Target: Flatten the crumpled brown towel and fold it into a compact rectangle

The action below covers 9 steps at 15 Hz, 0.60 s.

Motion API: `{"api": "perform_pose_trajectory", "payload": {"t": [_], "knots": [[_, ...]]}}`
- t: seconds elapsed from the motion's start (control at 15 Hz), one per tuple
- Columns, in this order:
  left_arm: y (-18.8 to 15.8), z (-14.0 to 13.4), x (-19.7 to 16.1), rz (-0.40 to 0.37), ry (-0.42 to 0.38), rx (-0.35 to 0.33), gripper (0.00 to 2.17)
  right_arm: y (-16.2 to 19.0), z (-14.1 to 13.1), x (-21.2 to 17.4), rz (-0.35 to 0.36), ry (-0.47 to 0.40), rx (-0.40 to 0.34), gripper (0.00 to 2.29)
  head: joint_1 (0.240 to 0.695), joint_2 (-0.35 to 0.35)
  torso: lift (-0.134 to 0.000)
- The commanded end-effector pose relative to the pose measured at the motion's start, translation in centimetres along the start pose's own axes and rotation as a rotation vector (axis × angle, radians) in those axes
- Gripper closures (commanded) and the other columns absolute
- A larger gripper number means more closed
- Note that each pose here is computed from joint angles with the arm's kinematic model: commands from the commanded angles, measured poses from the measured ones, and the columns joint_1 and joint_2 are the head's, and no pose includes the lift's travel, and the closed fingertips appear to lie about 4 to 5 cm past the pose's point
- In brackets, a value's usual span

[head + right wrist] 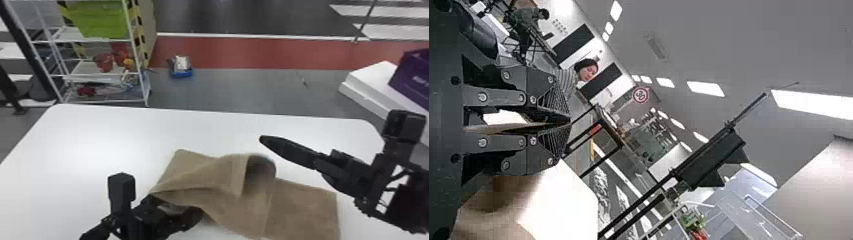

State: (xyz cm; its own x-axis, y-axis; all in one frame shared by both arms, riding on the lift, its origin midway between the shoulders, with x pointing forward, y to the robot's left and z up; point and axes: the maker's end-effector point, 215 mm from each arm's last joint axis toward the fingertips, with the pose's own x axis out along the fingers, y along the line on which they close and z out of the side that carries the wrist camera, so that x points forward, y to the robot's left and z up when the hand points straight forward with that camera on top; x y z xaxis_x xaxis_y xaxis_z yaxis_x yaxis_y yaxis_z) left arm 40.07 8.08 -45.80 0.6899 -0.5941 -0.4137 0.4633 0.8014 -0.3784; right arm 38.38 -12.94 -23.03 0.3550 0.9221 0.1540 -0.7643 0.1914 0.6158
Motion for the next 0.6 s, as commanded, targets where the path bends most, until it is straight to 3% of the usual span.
{"api": "perform_pose_trajectory", "payload": {"t": [0.0, 0.2, 0.33, 0.4, 0.53], "knots": [[0.0, 0.2, 0.1, -0.002, -0.005, -0.002, 0.09, 0.1, 1.0, -1.1, -0.014, -0.021, -0.013, 0.98, 0.695, -0.066, -0.124], [-0.3, 0.4, 0.3, -0.008, -0.007, 0.000, 0.09, 0.2, 1.4, -1.2, -0.011, -0.030, -0.022, 0.98, 0.695, -0.089, -0.124], [-0.5, 0.2, 0.3, -0.012, -0.002, -0.002, 0.09, -1.1, 1.5, -2.0, -0.064, -0.011, -0.064, 0.98, 0.695, -0.094, -0.124], [-0.7, 0.2, 0.4, -0.015, -0.002, -0.002, 0.09, -1.8, 2.0, -2.4, -0.089, 0.023, -0.148, 0.84, 0.695, -0.097, -0.124], [-1.2, 0.1, 0.5, -0.020, 0.002, -0.001, 0.09, -1.7, 2.8, -2.7, -0.082, 0.135, -0.392, 0.39, 0.695, -0.117, -0.124]]}}
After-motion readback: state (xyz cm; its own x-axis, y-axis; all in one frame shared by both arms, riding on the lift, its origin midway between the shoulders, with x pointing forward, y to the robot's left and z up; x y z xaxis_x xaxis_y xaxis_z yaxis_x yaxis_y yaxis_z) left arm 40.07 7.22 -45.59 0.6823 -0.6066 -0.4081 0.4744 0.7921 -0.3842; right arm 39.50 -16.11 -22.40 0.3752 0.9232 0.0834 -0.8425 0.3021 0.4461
